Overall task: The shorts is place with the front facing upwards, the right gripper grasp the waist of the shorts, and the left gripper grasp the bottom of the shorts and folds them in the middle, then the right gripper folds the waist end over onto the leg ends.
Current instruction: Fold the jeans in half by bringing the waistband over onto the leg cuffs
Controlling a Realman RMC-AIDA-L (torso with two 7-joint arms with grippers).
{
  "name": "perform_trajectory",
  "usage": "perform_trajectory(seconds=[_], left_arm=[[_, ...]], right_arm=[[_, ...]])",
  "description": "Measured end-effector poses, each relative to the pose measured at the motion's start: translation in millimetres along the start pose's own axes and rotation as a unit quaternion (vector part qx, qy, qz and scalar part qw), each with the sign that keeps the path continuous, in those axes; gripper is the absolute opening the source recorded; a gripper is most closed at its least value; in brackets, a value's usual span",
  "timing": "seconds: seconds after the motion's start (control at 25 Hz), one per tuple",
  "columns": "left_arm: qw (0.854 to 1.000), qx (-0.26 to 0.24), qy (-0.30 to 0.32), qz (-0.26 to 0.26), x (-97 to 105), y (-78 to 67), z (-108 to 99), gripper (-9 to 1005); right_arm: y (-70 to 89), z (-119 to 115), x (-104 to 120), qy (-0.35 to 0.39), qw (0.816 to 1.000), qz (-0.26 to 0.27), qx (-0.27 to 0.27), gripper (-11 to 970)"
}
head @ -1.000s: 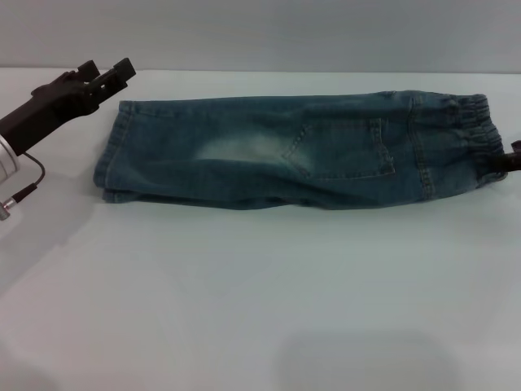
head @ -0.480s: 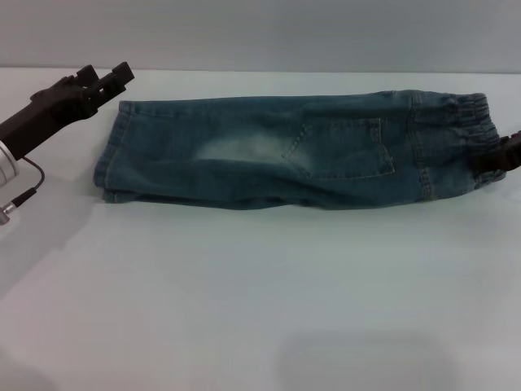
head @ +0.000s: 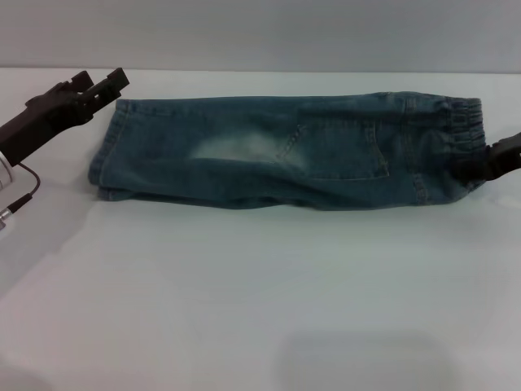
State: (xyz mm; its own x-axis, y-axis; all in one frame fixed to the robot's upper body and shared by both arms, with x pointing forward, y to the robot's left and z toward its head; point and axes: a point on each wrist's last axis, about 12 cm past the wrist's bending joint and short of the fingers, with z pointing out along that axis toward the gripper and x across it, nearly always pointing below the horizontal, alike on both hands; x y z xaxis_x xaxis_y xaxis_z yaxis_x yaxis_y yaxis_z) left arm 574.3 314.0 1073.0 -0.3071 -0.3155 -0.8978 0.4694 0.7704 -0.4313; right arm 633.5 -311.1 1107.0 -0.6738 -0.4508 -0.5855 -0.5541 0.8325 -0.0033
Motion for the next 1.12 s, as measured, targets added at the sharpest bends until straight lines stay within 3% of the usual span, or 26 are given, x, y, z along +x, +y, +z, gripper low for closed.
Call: perform_trajectory(seconds=[0.44, 0.88, 0.96, 1.12], left_arm=[[1.0, 0.001, 0.0, -0.003, 2.9, 0.1, -3.9, 816], [1.0, 0.007, 0.002, 0.012, 4.2, -1.7, -4.2, 818], [1.0, 0.009, 0.004, 0.013, 6.7, -2.8, -3.4, 818], [0.999, 0.015, 0.006, 0.03, 9.9, -6.1, 0.5, 817]], right_arm=[[5.5, -2.0, -1.2, -0.011, 1.0, -0.011, 0.003, 541], [9.3, -5.6, -3.5, -0.008, 1.0, -0.021, -0.014, 160], [9.4, -8.1, -3.9, -0.008, 1.0, -0.021, -0.017, 54], [11.1, -15.6, -6.3, -0.009, 0.999, -0.023, -0.035, 45]])
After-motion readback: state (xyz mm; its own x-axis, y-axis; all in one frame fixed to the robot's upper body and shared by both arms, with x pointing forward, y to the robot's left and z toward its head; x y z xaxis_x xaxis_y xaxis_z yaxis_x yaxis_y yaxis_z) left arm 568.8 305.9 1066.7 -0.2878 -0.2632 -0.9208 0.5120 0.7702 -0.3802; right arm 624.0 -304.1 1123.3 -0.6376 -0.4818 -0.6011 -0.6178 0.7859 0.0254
